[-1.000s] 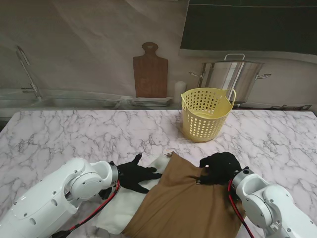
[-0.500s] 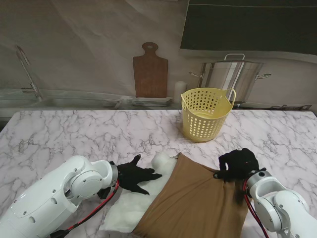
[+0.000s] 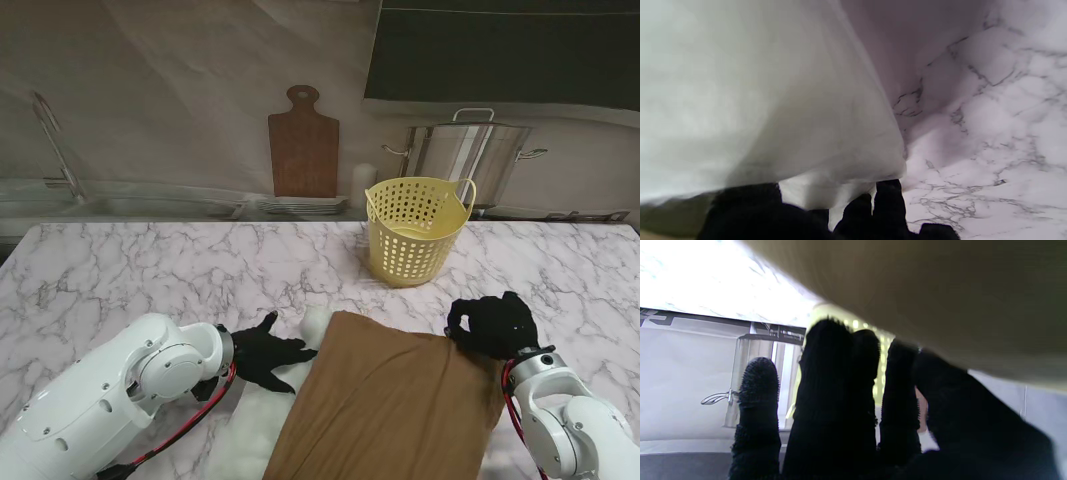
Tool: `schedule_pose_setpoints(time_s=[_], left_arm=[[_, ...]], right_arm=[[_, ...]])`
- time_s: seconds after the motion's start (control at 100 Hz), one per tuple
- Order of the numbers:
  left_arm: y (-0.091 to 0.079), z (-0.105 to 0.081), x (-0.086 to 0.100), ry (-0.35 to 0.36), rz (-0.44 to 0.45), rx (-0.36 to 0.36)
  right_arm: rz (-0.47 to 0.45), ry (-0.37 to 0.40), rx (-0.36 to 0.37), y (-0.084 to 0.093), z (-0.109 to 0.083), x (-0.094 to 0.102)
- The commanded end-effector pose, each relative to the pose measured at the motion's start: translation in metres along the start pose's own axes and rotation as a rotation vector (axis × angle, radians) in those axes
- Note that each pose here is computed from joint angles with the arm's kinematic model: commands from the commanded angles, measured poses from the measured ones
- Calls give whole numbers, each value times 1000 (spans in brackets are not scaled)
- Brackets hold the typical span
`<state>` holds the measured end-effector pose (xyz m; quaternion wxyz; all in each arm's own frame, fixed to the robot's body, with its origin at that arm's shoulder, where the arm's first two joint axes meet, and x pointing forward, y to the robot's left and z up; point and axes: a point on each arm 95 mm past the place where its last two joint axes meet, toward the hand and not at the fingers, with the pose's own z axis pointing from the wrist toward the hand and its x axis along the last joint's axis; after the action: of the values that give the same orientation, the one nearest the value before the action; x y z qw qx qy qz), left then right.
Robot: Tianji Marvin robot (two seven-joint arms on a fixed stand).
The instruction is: Remove the pillowcase from the pillow and put it in the laundry basket
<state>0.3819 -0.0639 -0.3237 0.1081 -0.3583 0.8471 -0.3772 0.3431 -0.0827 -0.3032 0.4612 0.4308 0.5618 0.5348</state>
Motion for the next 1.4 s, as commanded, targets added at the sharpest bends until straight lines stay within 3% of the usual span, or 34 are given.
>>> schedule_pose_setpoints(time_s=[0.0,0.15,0.29,0.44,0.6,0.71,0.88,1.16,1.25,1.39], left_arm=[[34,4,-11,-31,-24,-115],[31,5,-15,-66,-31,-131],[27,6,-20,-87,-39,-129],[22,5,-26,-124,-50,-123],[20,2,-35,-171,-63,-103],[17,0,-37,-190,-63,-54],[8,-10,-37,-198,-47,35],[-15,-44,-33,-234,-15,281],[-16,-52,-29,-208,-31,364],[-10,-58,-19,-105,-105,437]], right_arm=[[2,-5,-6,3,-8,6],[73,34,-110,22,-24,25],[70,90,-115,32,-40,41],[45,135,-46,35,-55,53],[-63,176,108,24,-57,62],[-92,185,127,8,-45,67],[-59,174,114,-9,-25,71],[-77,162,95,-17,5,71],[-91,153,89,-16,11,68],[-97,138,83,-15,15,65]])
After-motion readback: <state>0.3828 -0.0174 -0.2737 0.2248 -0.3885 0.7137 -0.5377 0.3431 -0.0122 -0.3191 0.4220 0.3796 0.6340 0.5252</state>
